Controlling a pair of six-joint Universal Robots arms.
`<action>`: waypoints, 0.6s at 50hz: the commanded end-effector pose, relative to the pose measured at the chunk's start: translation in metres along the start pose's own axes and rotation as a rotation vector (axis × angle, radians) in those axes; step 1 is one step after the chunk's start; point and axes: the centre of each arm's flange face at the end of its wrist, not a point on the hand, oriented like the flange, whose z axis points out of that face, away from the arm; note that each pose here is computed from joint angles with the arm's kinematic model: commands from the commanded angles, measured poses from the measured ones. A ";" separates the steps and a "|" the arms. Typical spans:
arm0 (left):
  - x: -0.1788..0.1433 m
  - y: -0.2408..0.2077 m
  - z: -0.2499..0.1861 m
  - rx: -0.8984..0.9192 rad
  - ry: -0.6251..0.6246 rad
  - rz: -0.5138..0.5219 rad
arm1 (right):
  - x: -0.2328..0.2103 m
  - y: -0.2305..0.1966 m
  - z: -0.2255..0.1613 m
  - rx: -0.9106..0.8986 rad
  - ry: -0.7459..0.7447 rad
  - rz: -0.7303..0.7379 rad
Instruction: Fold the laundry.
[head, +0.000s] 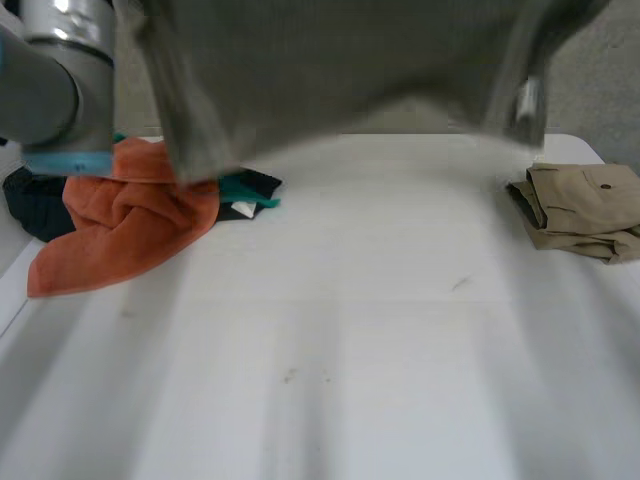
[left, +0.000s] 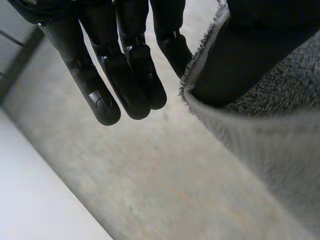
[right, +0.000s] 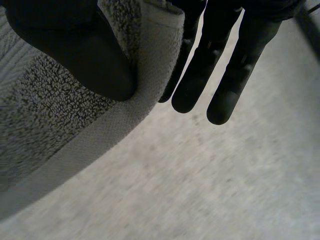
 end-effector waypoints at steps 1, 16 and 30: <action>0.009 0.012 -0.037 -0.137 0.105 -0.081 | -0.015 0.016 -0.023 -0.100 -0.118 0.003; 0.070 0.070 -0.206 -0.605 0.467 -0.106 | -0.080 0.097 -0.175 -0.613 -0.649 0.094; 0.081 0.109 -0.263 -0.782 0.567 -0.109 | -0.064 0.133 -0.212 -0.752 -0.697 0.027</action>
